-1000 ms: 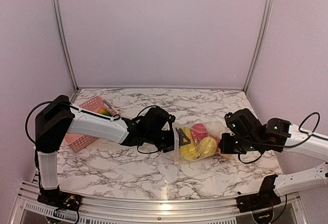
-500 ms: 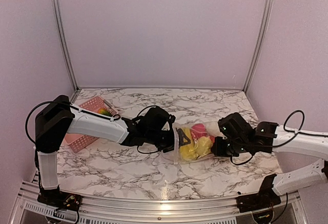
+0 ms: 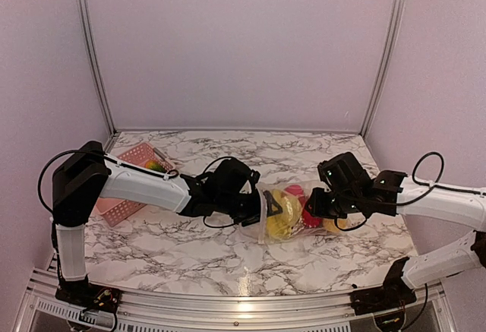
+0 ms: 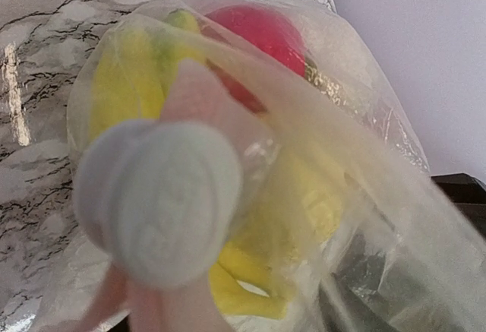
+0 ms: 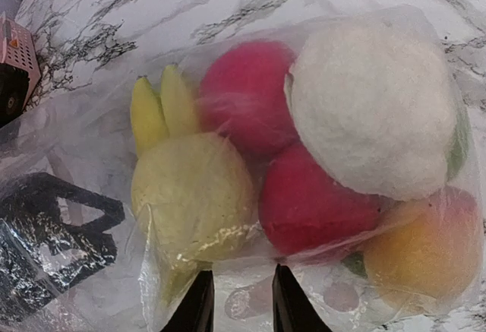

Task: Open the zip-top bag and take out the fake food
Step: Pick up the fake fruit from the zipper food storage bag.

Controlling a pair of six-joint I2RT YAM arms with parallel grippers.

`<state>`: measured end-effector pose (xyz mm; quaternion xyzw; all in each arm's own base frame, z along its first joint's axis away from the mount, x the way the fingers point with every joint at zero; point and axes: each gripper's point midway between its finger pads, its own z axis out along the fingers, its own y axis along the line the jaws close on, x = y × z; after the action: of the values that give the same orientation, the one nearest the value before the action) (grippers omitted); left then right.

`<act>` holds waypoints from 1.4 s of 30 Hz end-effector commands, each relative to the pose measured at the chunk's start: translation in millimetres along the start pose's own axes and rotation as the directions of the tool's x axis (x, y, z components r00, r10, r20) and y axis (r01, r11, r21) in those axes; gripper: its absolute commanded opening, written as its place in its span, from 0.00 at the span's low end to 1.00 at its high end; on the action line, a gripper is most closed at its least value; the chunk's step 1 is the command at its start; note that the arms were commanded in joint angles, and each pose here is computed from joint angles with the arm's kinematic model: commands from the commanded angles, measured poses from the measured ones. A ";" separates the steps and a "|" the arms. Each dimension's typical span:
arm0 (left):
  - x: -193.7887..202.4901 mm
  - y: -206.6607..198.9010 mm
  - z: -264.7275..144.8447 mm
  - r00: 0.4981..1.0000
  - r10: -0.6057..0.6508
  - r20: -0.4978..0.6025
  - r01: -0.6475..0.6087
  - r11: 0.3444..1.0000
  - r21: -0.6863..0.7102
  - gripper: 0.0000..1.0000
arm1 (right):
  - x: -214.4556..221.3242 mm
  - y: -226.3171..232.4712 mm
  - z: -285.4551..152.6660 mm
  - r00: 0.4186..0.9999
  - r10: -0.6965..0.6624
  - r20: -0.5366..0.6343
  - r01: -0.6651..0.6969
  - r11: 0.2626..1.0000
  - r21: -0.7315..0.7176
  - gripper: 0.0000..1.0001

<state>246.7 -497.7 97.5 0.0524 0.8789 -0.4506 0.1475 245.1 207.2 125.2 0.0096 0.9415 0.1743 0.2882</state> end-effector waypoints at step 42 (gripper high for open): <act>-8.0 3.2 49.1 0.999 0.046 -0.010 -0.046 0.998 -0.050 0.77 | 1.2 16.8 48.8 0.995 -0.095 -0.039 0.096 0.994 0.051 0.26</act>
<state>266.8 -531.2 81.7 0.0640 0.8839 -0.4359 0.1566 265.7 223.8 87.7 -0.0192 0.9551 0.1146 0.2726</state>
